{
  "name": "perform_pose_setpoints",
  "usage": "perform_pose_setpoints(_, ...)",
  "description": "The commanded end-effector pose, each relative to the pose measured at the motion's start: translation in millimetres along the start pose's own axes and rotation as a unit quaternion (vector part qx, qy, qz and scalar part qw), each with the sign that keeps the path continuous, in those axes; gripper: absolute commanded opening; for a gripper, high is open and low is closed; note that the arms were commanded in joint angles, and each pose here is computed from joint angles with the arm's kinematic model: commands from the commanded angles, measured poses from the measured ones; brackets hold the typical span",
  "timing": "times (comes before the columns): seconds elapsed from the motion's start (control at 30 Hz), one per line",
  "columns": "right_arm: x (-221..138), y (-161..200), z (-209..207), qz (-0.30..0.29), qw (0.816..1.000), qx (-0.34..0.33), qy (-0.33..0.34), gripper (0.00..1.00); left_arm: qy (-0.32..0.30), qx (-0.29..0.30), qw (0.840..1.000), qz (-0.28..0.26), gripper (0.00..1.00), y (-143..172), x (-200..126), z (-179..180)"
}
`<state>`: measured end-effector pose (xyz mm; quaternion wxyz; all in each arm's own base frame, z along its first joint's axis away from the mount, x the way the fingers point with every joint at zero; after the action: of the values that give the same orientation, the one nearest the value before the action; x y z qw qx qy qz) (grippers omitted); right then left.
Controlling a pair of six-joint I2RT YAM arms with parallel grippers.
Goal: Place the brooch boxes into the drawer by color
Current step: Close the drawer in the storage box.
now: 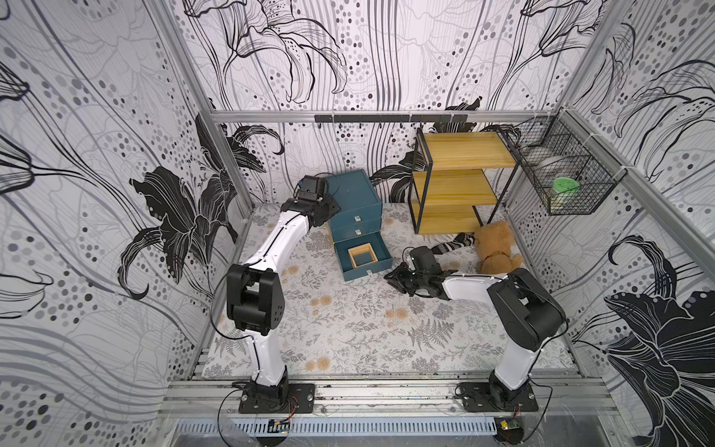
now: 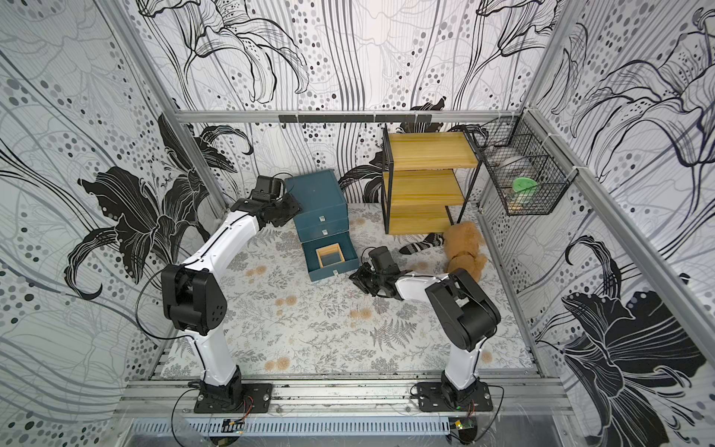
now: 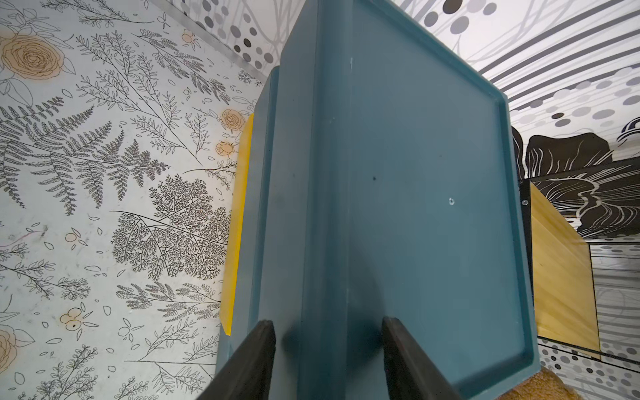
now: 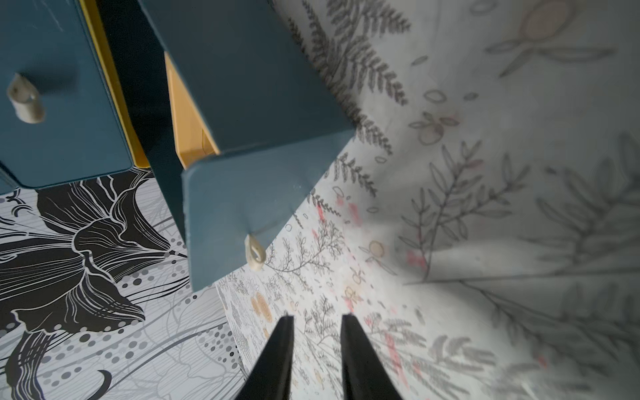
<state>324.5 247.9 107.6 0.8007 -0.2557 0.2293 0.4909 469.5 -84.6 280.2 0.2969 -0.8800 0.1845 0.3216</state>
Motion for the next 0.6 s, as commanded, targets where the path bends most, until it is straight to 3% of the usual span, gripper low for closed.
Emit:
perform_pose_setpoints(0.0,12.0,-9.5,15.8,-0.030,0.999,-0.014,-0.026,0.28,-0.041,0.008,0.999,0.025,0.53,10.5,9.4,21.0)
perform_pose_setpoints(0.57,39.7,-27.0,29.0,-0.056,0.997,-0.020,-0.059,0.26,-0.046,0.008,0.998,0.035,0.52,15.7,12.2,27.2)
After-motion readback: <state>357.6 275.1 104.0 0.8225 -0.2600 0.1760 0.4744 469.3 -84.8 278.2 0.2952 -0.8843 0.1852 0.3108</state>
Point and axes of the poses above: each gripper's point midway between its finger pads, its own x axis out along the fingers, its own z axis along the line the jaws close on, y = z × x, the point moved 8 cm from there along -x, back along the fingers, and after that the axes turned 11 degrees about -x, right-handed, at the moved point
